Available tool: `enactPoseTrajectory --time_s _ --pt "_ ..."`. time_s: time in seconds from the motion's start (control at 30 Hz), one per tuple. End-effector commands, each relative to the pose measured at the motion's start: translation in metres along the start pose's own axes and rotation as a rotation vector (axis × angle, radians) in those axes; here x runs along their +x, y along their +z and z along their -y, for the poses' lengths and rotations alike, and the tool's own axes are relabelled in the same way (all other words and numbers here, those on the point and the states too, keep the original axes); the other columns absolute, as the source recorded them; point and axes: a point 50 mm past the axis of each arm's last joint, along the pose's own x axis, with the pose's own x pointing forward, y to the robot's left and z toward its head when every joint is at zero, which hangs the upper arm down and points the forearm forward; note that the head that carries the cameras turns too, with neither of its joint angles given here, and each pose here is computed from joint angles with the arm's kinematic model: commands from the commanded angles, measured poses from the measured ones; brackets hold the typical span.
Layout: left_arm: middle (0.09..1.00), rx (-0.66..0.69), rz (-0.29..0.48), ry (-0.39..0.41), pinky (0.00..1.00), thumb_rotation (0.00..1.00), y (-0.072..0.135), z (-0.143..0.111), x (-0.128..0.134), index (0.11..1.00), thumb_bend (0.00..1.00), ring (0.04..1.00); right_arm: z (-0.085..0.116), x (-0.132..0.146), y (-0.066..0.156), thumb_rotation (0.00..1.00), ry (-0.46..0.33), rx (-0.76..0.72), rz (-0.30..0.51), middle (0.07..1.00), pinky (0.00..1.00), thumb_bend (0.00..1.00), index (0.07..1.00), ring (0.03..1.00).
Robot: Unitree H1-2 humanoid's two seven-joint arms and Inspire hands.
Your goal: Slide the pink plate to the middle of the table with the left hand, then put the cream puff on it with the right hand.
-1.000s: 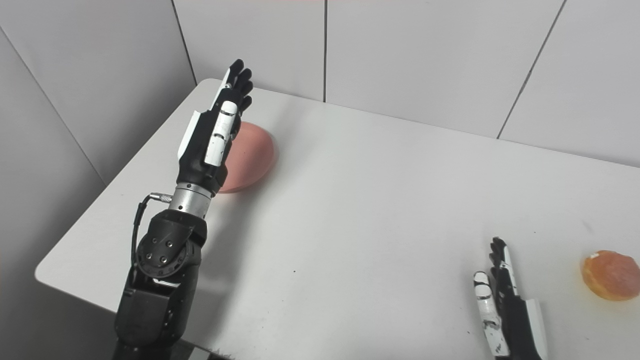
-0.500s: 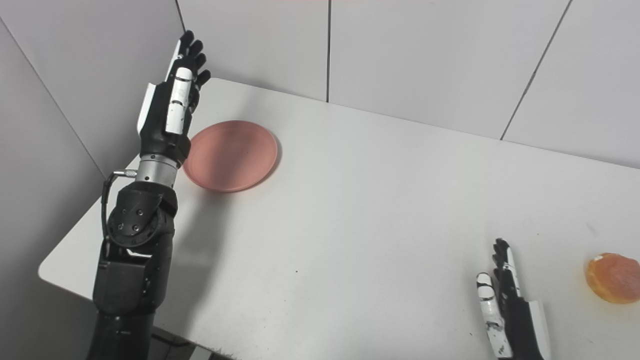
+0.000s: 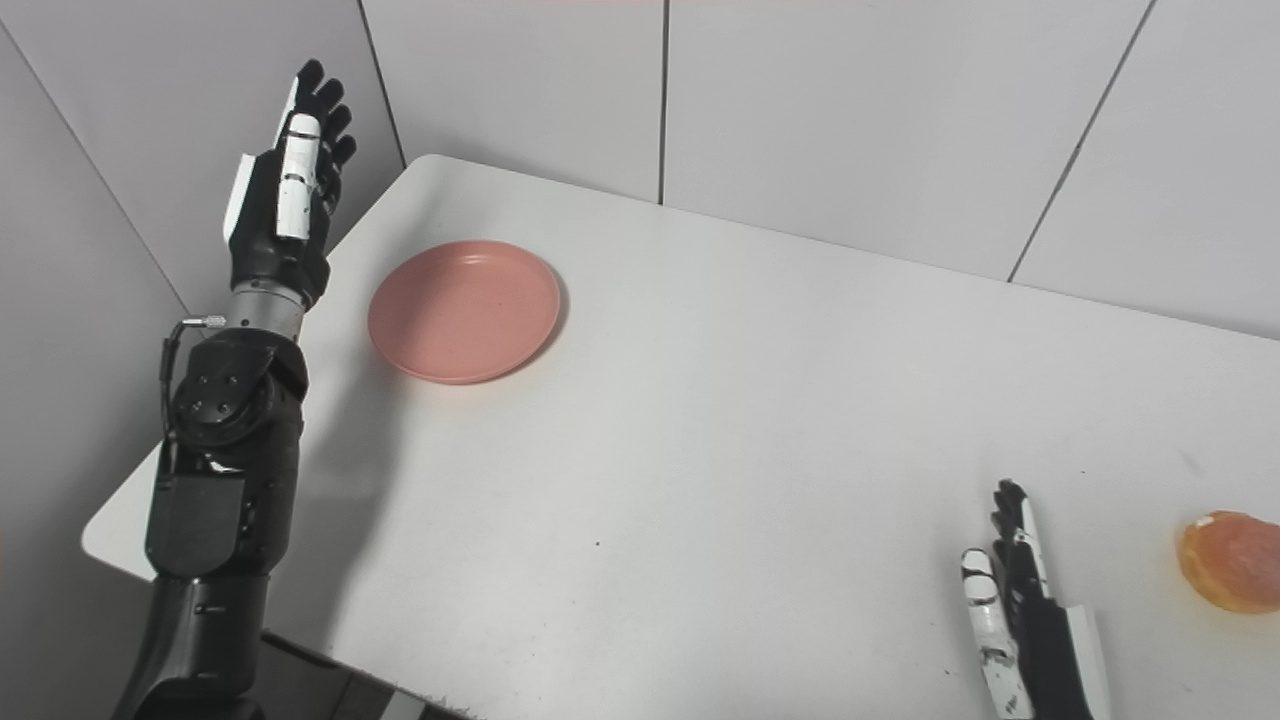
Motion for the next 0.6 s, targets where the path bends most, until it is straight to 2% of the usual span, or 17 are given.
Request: enactPoseTrajectory --time_s 0.0,0.27,0.57 --pt "0.996 0.011 0.084 -0.005 1.00 1.00 0.017 -0.008 0.013 0.986 0.43 1.000 0.005 0.002 0.005 1.00 -0.005 -0.003 0.017 1.000 1.00 0.01 1.000 1.000" --pt "1.000 0.000 0.046 0.002 1.00 1.00 0.006 -0.021 0.016 0.997 0.42 1.000 0.007 0.001 0.006 1.00 -0.014 -0.032 0.027 1.000 1.00 0.05 1.000 1.000" --pt "0.960 -0.074 -0.002 0.038 0.95 1.00 -0.006 -0.028 0.017 0.943 0.42 0.955 0.008 0.000 0.007 1.00 -0.010 -0.018 0.019 1.000 1.00 0.05 1.000 1.000"
